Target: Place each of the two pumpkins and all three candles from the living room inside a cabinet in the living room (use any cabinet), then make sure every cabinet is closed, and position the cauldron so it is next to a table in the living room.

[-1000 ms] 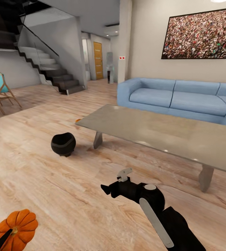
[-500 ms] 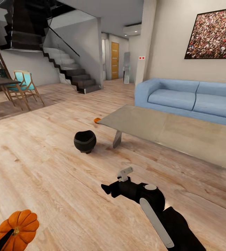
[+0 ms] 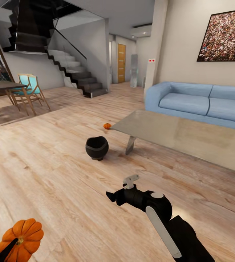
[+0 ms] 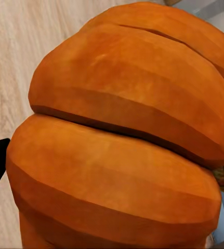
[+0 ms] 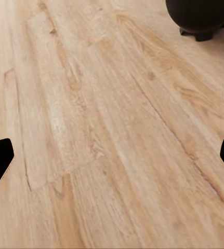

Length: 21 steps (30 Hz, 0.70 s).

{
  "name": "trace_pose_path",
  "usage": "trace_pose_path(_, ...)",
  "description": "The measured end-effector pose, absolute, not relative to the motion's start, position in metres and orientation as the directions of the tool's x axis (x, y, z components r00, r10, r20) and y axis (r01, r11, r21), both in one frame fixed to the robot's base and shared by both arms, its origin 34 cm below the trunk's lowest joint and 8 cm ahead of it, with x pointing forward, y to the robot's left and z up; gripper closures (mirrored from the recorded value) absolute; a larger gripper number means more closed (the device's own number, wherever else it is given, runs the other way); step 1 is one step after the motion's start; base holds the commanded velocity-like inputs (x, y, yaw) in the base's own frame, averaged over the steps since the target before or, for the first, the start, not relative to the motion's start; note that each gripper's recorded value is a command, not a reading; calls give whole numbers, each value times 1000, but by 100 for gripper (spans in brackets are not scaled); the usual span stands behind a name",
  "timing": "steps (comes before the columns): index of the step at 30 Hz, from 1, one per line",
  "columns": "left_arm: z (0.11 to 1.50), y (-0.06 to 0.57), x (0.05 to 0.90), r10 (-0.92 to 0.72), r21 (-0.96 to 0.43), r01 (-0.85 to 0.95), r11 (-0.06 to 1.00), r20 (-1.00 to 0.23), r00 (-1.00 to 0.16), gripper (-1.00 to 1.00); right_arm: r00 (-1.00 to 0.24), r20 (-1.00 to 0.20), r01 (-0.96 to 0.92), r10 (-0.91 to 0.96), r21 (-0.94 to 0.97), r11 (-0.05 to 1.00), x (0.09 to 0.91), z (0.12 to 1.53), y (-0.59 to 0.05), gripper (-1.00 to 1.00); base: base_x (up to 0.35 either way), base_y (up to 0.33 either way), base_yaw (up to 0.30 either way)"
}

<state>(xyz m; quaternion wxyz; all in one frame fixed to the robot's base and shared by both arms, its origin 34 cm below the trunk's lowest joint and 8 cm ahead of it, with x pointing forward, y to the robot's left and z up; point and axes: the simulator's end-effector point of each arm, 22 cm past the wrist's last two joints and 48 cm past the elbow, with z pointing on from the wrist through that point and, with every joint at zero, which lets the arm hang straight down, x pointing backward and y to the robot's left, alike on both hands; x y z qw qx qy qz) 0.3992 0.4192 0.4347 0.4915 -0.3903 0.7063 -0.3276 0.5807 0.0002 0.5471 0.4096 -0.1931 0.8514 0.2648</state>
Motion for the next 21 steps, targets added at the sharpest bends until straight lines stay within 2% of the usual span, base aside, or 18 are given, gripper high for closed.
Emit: trace_pose_path(21, 434, 415, 401, -872, -847, -225, 482, -437, -222, 100, -576, -811, -547, -102, 290, 785, 583, 550, 0, -100, 161, 285, 0)
